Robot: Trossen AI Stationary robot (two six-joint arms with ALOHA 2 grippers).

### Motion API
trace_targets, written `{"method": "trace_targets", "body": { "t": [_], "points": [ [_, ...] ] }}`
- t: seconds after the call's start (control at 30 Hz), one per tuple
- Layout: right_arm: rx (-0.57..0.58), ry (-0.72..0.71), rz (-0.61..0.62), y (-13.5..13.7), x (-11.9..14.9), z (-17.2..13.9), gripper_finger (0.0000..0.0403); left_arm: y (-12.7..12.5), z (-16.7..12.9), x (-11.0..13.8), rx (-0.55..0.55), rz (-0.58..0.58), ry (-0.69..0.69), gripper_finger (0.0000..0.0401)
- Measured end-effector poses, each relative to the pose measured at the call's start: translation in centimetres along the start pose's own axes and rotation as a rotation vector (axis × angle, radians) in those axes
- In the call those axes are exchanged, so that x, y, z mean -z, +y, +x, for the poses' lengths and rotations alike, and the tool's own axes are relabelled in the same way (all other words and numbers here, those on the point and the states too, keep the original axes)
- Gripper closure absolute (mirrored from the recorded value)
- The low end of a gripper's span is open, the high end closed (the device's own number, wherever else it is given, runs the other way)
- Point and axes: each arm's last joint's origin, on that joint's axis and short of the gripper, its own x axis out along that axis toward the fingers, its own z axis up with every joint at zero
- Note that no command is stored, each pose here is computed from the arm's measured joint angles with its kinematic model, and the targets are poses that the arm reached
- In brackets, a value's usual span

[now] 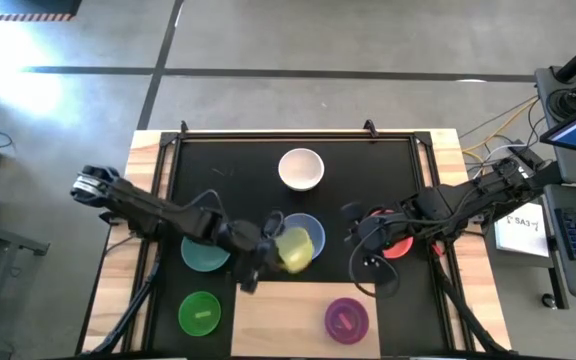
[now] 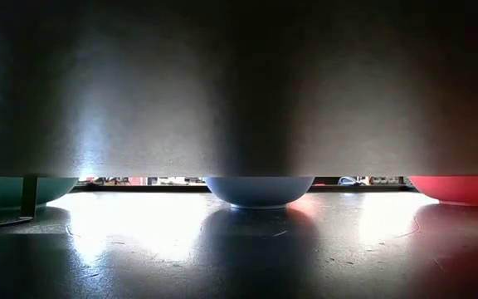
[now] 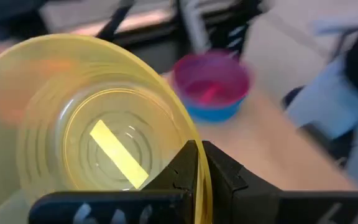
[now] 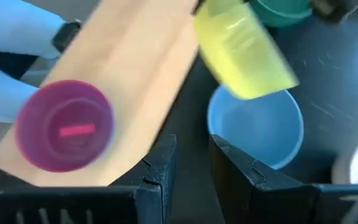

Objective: Place and stack bowls onto a shelf
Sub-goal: Stack the small yellow bowl on top of the small pink bowl on the shelf

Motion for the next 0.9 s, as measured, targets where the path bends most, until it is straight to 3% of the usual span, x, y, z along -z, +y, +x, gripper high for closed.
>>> {"method": "trace_targets", "body": {
  "t": [0.1,0.43,0.7,0.9],
  "points": [
    [-0.037,-0.028,-0.028,0.1,-0.2,0.0,0.0316,-0.9,1.5,-0.1,0.066,0.024,-0.074,0.0401],
    [-0.149,-0.140,-0.061,0.4,-0.4,2.0,0.0316,-2.6,4.7,0.5,0.109,0.138,-0.202,0.0401],
    [-0.145,-0.176,-0.091,0.4,-0.4,2.7,0.0316,-4.0,6.6,-0.6,0.200,0.189,-0.214,0.0401],
    [-0.251,-0.190,-0.131,0.8,-0.2,3.1,0.0316,-4.0,8.1,-1.2,0.225,0.224,-0.103,0.0401]
  ]
}}
